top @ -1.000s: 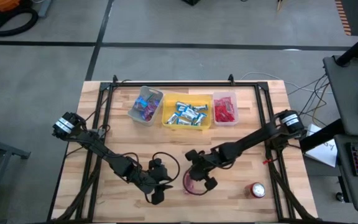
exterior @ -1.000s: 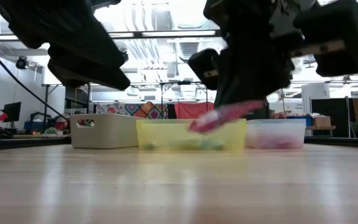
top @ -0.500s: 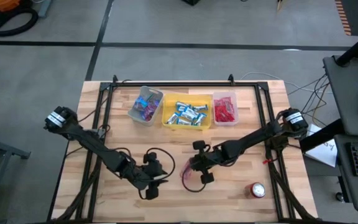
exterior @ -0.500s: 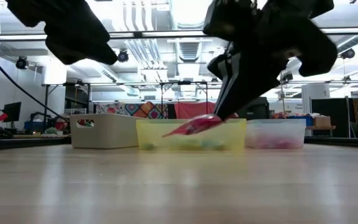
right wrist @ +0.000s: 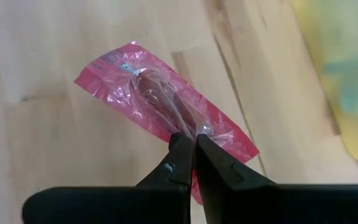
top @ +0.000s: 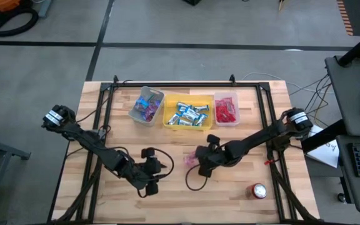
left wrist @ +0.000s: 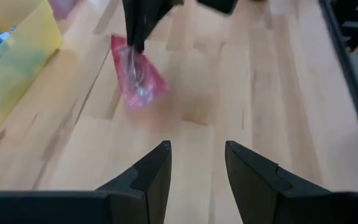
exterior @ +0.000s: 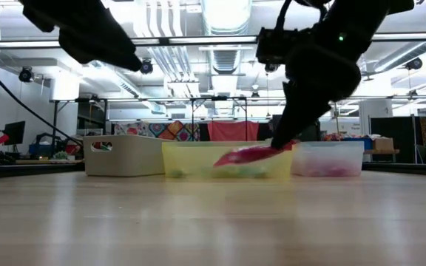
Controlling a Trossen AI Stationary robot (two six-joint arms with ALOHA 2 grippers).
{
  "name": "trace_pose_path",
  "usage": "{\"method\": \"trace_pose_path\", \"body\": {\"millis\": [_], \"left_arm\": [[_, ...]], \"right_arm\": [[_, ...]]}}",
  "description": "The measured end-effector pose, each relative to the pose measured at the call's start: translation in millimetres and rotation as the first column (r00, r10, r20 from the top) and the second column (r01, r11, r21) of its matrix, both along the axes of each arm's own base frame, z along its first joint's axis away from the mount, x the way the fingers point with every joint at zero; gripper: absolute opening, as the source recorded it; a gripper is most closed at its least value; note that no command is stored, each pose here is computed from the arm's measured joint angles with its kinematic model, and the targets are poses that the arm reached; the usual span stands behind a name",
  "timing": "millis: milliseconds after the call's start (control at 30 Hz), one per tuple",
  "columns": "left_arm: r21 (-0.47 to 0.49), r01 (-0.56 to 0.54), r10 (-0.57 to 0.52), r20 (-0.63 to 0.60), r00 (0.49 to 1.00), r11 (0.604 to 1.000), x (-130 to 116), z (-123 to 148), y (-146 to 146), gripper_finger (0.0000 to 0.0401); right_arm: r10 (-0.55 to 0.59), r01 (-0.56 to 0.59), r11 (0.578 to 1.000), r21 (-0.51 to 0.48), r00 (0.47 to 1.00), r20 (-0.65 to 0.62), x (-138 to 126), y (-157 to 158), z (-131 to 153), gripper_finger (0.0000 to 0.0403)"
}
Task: Sort candy
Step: Put the red candy into the transparent bin
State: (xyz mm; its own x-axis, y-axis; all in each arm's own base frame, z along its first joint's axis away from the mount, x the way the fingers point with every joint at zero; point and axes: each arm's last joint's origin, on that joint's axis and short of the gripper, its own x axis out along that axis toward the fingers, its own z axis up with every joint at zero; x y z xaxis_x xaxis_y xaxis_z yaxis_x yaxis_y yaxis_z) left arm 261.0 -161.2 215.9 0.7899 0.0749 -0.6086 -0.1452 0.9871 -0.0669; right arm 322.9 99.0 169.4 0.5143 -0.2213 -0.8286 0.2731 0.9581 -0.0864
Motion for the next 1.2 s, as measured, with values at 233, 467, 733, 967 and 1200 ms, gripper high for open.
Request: {"method": "trace_pose_path", "body": {"millis": [233,467,733,967,1200], "left_arm": [[0.022,-0.002,0.003,-0.032,0.999,1.000,-2,-2,2,0.0135],[0.042,0.010,-0.008,-0.039,0.999,0.999,-3,-3,2,0.0135],[0.057,0.037,-0.037,-0.015,0.999,0.998,2,12,-2,0.0135],[0.088,0.053,-0.050,-0.036,0.998,0.995,5,28,-3,0.0135],[0.119,0.071,-0.066,-0.044,0.997,0.990,6,33,-4,0.0135]], "right_arm": [[-0.050,0.047,0.998,0.041,0.997,0.066,-17,-7,27,0.0009],[-0.117,0.113,0.993,0.045,0.989,0.095,-47,-24,56,0.0009],[-0.271,0.275,0.960,-0.043,0.959,0.087,-81,-82,90,0.0009],[-0.386,0.390,0.918,-0.071,0.920,0.061,-109,-148,91,0.0009],[-0.461,0.458,0.888,0.049,0.883,0.091,-135,-205,74,0.0009]]}}
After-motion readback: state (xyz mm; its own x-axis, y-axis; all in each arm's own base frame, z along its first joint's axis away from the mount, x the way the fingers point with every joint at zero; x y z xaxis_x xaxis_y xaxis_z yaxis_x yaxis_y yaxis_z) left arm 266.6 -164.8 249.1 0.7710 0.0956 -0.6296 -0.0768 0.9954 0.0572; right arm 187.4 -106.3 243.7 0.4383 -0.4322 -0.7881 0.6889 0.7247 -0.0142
